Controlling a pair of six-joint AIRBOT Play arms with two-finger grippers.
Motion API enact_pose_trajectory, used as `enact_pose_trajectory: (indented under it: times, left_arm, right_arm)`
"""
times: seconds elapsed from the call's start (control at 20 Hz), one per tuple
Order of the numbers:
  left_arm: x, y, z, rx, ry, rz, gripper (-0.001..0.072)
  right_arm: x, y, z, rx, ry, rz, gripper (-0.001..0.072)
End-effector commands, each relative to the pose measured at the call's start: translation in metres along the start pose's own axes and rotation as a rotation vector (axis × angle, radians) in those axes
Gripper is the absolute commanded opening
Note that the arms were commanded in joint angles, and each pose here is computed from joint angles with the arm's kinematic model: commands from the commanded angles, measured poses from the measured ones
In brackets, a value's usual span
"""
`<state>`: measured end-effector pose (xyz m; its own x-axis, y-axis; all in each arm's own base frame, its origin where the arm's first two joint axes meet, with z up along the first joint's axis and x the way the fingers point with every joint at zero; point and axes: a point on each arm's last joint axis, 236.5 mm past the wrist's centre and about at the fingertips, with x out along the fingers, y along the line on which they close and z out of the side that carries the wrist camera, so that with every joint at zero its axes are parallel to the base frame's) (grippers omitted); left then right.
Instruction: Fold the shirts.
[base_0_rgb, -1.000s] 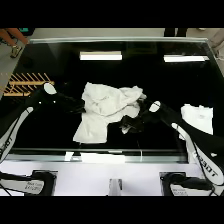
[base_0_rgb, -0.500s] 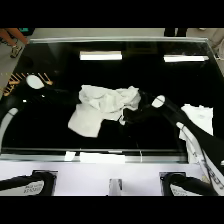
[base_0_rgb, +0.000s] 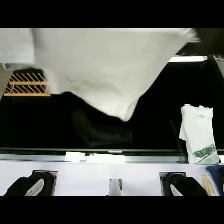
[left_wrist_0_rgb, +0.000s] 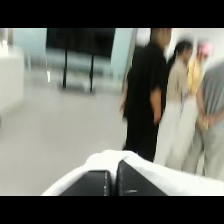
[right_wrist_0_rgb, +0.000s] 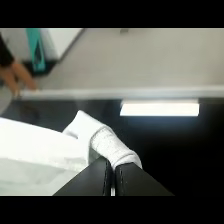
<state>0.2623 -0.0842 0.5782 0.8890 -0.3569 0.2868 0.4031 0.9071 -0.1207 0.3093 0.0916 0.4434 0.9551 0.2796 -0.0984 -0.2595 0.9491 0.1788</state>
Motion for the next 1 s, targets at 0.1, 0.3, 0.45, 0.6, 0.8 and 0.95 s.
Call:
enact_pose_trajectory:
  times: [0.1,0.3,0.45,0.6,0.8,0.95]
  left_arm:
    - [-0.058,-0.045,0.051,-0.066,-0.113,-0.077,0.0039]
    - [-0.050,-0.017,0.024,0.080,-0.007,0.036,0.0039]
    - [-0.032,0.015,-0.022,0.110,0.167,0.116,0.0039]
    - [0.004,0.045,-0.094,0.055,0.373,0.132,0.0039]
    - [0.044,0.111,-0.236,0.011,0.694,0.210,0.0040]
    - [0.051,0.149,-0.362,-0.080,0.942,0.246,0.0040]
  right_arm:
    - [-0.088,-0.025,0.042,0.030,-0.138,-0.106,0.0033]
    - [-0.090,-0.045,0.034,-0.003,-0.105,-0.194,0.0033]
    - [-0.064,-0.071,-0.008,-0.031,0.089,-0.312,0.0033]
    - [-0.003,-0.086,-0.087,-0.105,0.422,-0.366,0.0035]
    - [0.099,-0.105,-0.210,-0.192,0.723,-0.379,0.0035]
    - [0.167,-0.115,-0.293,-0.146,0.805,-0.394,0.0035]
